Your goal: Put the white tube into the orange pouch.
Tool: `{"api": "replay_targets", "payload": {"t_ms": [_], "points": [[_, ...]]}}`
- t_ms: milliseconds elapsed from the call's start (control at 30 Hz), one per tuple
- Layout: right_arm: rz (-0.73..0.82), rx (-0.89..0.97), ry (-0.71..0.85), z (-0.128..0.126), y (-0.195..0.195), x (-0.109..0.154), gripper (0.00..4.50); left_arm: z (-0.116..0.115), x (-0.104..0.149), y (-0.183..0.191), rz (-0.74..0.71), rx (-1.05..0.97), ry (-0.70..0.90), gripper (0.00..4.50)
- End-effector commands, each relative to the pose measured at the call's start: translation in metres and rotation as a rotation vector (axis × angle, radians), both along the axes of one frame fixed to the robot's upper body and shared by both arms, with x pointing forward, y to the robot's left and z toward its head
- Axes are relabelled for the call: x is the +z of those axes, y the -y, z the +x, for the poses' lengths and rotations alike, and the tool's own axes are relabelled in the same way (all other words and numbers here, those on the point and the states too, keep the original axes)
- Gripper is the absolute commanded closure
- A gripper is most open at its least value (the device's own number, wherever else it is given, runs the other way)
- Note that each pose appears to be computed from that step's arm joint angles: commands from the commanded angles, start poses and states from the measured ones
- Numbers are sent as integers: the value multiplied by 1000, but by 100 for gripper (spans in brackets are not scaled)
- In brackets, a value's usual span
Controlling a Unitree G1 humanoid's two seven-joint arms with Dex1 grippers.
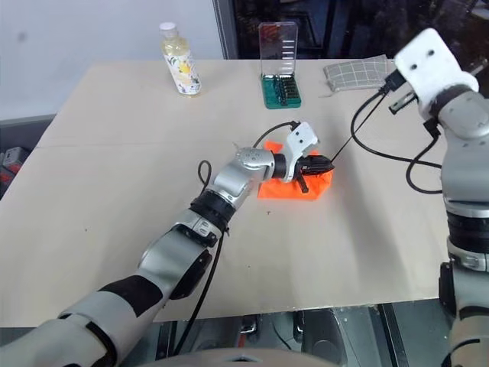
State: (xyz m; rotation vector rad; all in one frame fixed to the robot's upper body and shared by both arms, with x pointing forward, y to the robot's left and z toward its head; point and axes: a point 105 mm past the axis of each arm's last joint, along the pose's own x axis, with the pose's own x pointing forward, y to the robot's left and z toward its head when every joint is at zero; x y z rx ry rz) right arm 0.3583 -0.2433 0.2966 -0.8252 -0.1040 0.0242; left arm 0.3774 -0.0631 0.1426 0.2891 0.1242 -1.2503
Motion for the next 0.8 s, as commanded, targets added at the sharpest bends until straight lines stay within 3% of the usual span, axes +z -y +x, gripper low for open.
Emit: {"api": "replay_targets", "payload": {"t_ms": [33, 67, 100, 167, 200, 267, 333, 500, 633, 800], "points": [[69, 45, -2, -16, -1, -15, 450, -2, -9, -8, -31, -5, -27, 429], [105, 99, -55, -18, -7, -33, 450, -1, -2, -11, -78, 6, -39, 429], [156, 130, -107, -21, -8, -51, 450, -2, 4, -16, -119, 7, -35, 327], [258, 174, -203, -32, -2, -89, 398, -5, 17, -38, -166, 11, 5, 296], [285, 171, -239, -39, 3, -101, 365, -7, 20, -49, -171, 21, 32, 253], [353, 223, -297, -58, 4, -113, 315, -11, 28, -73, -175, 52, 78, 229], [384, 302, -366, -86, 3, -122, 215, -20, 38, -107, -183, 99, 118, 132], [369, 414, -484, -141, -3, -135, 2, -46, 51, -184, -197, 236, 116, 130], [364, 439, -502, -164, -5, -135, 2, -75, 40, -233, -130, 335, 72, 130], [383, 440, -531, -175, -3, -139, 2, -99, 29, -252, -64, 373, 16, 130]]}}
